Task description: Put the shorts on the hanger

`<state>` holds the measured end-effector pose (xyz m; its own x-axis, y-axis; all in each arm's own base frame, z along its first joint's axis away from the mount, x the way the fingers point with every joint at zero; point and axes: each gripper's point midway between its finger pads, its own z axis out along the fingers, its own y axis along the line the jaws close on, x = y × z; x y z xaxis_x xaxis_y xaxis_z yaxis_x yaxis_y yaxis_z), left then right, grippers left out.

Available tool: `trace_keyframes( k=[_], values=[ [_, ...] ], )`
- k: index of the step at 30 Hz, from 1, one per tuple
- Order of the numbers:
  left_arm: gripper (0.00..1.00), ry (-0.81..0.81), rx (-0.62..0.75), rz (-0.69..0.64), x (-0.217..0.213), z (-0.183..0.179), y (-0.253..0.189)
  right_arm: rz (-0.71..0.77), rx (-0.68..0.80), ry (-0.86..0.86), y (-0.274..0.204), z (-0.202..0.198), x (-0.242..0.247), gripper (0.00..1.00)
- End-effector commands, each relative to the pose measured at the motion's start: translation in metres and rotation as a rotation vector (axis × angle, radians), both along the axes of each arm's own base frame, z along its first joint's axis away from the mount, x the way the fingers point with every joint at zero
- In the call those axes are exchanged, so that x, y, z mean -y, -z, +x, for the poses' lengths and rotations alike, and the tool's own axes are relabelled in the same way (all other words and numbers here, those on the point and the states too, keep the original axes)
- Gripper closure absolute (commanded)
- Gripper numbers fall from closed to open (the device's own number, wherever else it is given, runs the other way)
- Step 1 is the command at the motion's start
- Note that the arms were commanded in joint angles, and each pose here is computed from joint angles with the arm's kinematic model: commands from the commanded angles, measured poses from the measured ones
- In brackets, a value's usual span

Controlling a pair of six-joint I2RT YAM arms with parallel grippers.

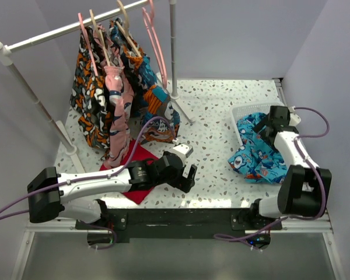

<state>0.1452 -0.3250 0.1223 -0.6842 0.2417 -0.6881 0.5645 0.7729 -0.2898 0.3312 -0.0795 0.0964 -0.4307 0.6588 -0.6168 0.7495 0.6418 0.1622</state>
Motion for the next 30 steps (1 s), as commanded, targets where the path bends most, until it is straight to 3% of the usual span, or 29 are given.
trace_keyframes(
  k=[1,5,7,8,11,13,19,24,30],
  values=[
    [0.0,0.023,0.046,-0.083,0.016,0.008,-0.026,0.038,0.07,0.033,0.016,0.035,0.009,0.01],
    [0.0,0.023,0.049,-0.089,0.018,0.009,-0.027,0.119,-0.004,-0.019,0.05,0.045,-0.005,0.09],
    [0.0,0.015,0.052,-0.085,0.017,0.01,-0.028,0.13,0.022,-0.041,0.041,0.045,-0.009,0.25],
    [0.0,0.005,0.059,-0.076,0.015,0.011,-0.028,0.125,0.029,-0.048,0.033,0.042,-0.01,0.52],
    [0.0,-0.029,0.07,-0.063,0.009,0.016,-0.031,0.076,0.124,-0.071,-0.025,0.038,-0.007,0.96],
    [0.0,-0.072,0.066,-0.065,0.003,0.019,-0.036,0.052,0.245,-0.119,-0.084,0.041,-0.011,1.0],
    [0.0,-0.195,0.063,-0.119,-0.02,0.038,-0.062,0.104,0.542,-0.367,-0.218,0.03,-0.059,1.0],
    [0.01,-0.284,0.101,-0.2,-0.047,0.06,-0.102,0.227,0.715,-0.66,-0.29,-0.001,-0.133,1.0],
    [0.01,-0.339,0.161,-0.16,-0.066,0.069,-0.132,0.384,0.869,-0.995,-0.362,-0.067,-0.218,1.0]
  ],
)
